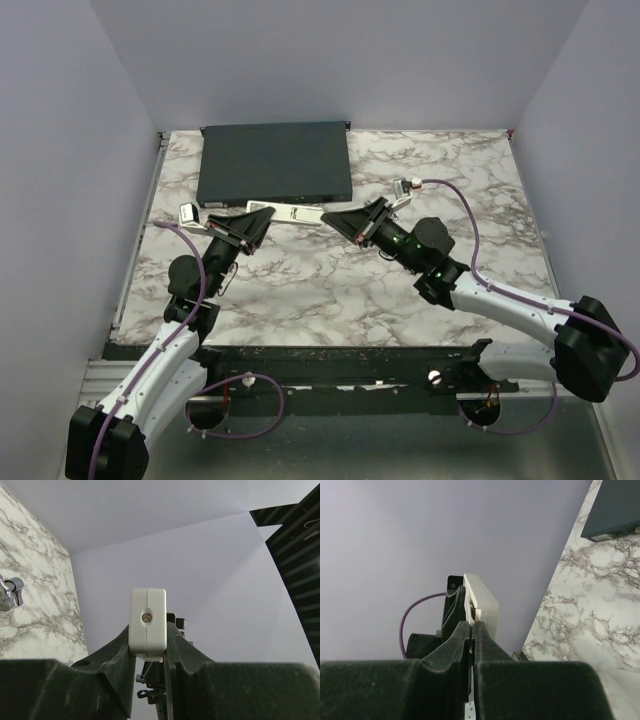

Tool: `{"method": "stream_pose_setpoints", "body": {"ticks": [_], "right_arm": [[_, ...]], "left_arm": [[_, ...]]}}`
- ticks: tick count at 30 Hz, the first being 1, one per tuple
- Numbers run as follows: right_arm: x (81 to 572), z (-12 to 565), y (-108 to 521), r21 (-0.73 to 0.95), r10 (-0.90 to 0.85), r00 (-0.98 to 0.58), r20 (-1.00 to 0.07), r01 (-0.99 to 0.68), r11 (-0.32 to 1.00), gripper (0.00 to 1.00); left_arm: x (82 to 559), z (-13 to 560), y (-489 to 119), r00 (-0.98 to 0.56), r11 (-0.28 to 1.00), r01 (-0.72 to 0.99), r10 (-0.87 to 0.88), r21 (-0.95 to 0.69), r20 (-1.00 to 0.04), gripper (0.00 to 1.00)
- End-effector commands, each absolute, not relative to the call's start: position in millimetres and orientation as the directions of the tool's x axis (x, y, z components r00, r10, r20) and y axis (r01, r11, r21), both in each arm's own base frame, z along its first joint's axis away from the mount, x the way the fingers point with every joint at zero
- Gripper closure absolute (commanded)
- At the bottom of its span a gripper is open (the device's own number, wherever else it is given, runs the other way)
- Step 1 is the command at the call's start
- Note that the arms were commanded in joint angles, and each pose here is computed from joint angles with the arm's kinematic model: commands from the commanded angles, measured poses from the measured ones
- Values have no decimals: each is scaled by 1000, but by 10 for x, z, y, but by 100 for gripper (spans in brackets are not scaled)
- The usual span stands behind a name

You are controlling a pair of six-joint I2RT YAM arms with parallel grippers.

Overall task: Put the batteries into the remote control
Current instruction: Load the battery cover into the remote control.

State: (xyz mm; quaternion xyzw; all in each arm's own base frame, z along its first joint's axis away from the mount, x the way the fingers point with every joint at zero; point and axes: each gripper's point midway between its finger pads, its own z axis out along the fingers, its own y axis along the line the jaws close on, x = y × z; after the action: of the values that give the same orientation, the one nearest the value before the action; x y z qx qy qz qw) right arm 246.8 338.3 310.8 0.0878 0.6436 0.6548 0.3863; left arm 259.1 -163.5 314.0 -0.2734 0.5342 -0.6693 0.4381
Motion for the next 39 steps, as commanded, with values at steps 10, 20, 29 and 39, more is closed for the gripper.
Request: {"method": "stream_pose_setpoints", "body": {"ticks": [10, 20, 29, 39], "right_arm": [[2545, 2857, 3480, 892, 563, -693, -450, -375, 252, 99], [2536, 2890, 3493, 880, 545, -692, -474, -392, 267, 99], [2517, 2899, 3546, 874, 513, -708, -485, -403, 271, 99], [2516, 2899, 3541, 872, 509, -708, -490, -404, 277, 99]], "left_arm": [[2414, 3530, -1676, -511, -131, 399, -854, -907, -102, 100], [2412, 3543, -1696, -516, -123, 406, -849, -905, -116, 100], [2404, 3528, -1715, -523, -120, 411, -843, -904, -126, 100], [2398, 3544, -1706, -520, -121, 415, -845, -902, -126, 100]]}}
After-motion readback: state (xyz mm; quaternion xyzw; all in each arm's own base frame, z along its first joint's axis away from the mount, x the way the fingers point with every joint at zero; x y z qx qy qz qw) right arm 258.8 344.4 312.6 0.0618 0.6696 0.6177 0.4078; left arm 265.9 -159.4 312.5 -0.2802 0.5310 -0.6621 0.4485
